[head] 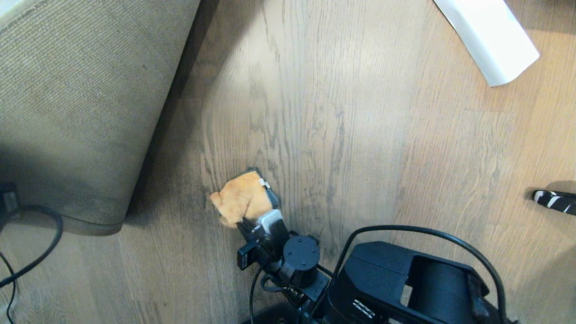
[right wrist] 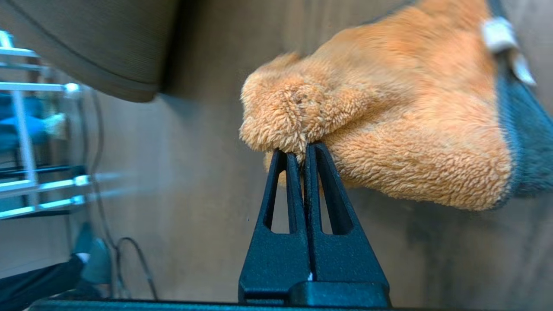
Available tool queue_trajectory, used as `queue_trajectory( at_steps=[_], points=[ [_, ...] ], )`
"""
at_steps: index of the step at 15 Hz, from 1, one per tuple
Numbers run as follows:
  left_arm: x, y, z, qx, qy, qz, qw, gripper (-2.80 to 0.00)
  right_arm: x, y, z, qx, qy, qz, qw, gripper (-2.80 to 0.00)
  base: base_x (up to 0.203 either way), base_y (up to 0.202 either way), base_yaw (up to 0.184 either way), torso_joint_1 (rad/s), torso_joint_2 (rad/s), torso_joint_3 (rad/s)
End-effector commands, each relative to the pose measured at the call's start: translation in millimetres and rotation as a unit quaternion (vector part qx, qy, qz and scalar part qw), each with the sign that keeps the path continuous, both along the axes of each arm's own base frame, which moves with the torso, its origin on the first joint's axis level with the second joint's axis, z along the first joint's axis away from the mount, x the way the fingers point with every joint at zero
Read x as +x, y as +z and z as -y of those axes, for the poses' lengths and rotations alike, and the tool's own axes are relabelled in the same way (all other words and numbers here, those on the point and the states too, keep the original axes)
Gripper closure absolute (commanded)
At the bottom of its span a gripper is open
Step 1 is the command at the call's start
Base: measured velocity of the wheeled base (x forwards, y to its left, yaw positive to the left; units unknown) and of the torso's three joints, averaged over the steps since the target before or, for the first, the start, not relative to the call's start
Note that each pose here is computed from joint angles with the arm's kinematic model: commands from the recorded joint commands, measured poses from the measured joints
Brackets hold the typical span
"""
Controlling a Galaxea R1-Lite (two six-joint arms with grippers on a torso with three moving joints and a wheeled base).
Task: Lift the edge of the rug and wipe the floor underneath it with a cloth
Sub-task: Wipe the floor under the carpet with a rag
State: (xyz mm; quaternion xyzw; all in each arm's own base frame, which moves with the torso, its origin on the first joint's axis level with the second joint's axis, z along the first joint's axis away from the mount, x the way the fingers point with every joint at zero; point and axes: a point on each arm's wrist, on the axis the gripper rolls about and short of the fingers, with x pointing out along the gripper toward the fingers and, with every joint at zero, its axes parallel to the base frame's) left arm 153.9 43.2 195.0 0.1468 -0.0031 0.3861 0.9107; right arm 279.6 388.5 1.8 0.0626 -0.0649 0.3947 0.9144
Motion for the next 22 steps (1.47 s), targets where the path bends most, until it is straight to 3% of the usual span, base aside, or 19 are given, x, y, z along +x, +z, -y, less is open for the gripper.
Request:
queue_trajectory(
  at_steps=[1,9,16,22],
  points=[
    [-0.1,0.0,-0.2,0.001,0.002,0.001,1.0,0.0,10.1,-4.0,7.7,0.013,-0.015,0.01,1.0,0.0,0.0,0.0,0.0,0.0,0.0,0.0],
    [-2.0,-4.2,1.9,0.001,-0.003,0.001,1.0,0.0,70.9,18.5,63.2,0.028,-0.103,0.028,0.994,0.0,0.0,0.0,0.0,0.0,0.0,0.0],
    [-1.8,-4.1,2.7,0.001,-0.006,0.002,1.0,0.0,114.5,54.1,123.3,0.051,-0.179,0.057,0.981,0.0,0.0,0.0,0.0,0.0,0.0,0.0],
    [-2.5,-4.9,2.8,0.001,-0.006,0.001,1.0,0.0,121.6,63.1,138.6,0.054,-0.196,0.064,0.977,0.0,0.0,0.0,0.0,0.0,0.0,0.0]
  ],
)
